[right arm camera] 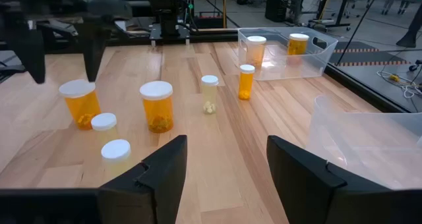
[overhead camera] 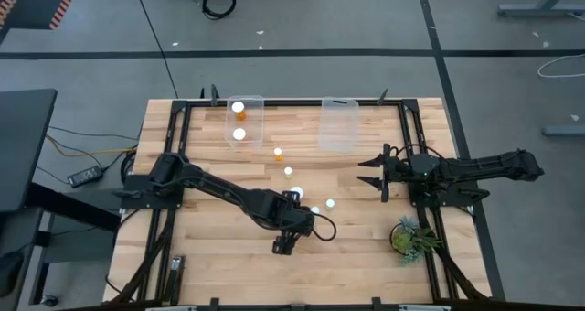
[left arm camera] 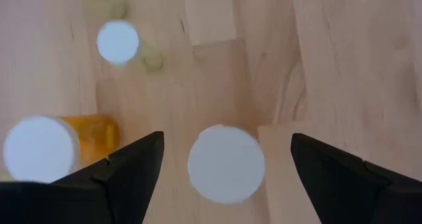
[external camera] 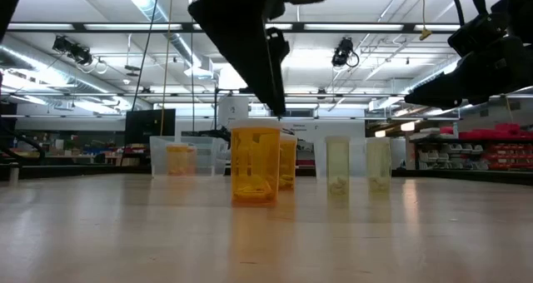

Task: Pick and place medicine bottles into bin by pill shape (circle, oval)
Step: Put the orange capsule bottle into the left transparent bin

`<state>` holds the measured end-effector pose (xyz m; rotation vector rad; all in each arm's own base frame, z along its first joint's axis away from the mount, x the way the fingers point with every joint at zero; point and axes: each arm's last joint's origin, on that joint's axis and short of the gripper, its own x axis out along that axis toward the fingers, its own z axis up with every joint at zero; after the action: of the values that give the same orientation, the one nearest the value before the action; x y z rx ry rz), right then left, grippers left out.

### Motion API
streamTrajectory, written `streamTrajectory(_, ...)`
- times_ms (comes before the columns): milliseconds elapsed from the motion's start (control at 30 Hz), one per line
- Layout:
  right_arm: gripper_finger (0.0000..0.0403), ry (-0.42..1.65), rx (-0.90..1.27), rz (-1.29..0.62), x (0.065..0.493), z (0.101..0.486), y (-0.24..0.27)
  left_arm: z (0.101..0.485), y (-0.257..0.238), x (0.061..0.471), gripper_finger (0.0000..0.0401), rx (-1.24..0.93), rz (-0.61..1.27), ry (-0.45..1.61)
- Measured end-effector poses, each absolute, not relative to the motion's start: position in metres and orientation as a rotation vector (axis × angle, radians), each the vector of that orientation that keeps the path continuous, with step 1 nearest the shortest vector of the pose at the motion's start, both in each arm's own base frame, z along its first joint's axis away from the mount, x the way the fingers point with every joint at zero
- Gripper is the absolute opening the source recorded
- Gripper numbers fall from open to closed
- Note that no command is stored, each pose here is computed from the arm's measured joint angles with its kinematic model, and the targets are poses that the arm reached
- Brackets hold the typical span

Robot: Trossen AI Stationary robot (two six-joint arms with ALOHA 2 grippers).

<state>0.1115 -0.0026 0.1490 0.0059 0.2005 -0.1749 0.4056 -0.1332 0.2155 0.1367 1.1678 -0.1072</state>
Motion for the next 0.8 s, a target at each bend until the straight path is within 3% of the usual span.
streamTrajectory(467,0.0216,0.212,0.005,-0.175,0.112,0.148,-0.003,0.193,-0.134,0.407,0.0339,0.177,-0.11,1.254)
streamTrajectory(800,0.0216,0.212,0.005,-0.175,0.112,0.148,-0.003,0.193,-0.133,0.406,0.028,0.179,-0.108,1.265)
